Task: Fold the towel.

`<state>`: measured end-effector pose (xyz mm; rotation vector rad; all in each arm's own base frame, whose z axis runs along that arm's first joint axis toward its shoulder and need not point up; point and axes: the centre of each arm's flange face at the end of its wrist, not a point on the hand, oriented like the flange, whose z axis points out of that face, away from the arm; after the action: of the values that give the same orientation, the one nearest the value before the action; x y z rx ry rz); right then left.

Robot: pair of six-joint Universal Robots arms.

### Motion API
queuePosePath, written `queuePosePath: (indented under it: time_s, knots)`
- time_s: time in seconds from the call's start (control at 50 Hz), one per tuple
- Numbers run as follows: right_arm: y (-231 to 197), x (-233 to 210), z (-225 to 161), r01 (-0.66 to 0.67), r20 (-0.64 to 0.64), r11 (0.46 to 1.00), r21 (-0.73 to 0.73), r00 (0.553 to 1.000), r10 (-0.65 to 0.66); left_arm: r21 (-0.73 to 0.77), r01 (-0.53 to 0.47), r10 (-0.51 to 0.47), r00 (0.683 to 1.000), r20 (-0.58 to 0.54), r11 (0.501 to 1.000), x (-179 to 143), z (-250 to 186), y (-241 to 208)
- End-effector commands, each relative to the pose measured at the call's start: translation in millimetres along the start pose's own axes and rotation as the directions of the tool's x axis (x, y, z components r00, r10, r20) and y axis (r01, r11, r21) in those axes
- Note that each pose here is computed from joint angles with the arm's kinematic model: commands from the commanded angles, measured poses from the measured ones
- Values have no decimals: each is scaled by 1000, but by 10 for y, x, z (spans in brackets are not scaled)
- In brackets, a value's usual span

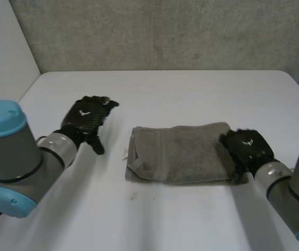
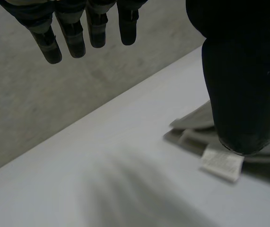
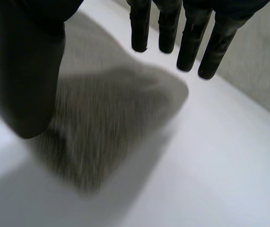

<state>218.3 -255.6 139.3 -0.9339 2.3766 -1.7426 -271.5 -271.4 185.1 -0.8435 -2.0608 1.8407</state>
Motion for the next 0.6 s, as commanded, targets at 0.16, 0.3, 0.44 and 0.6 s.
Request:
queuePosePath:
  time_s: [0.16,0.3,0.44,0.6]
  knots:
    - [-143,245,139,176,-121,978,112,979,-163,16,43,-43,999,-17,999,226,-40,-99]
    - [-870,-489,77,219,27,891,399,968,-250,9,94,-95,995,37,996,114,-86,-97]
    - [-729,-1568,-3,277,305,858,432,851,-428,26,113,-115,983,142,993,-170,-135,-150]
    - [-886,-1553,-136,231,340,882,411,859,-384,62,170,-178,972,150,983,-225,-100,-228]
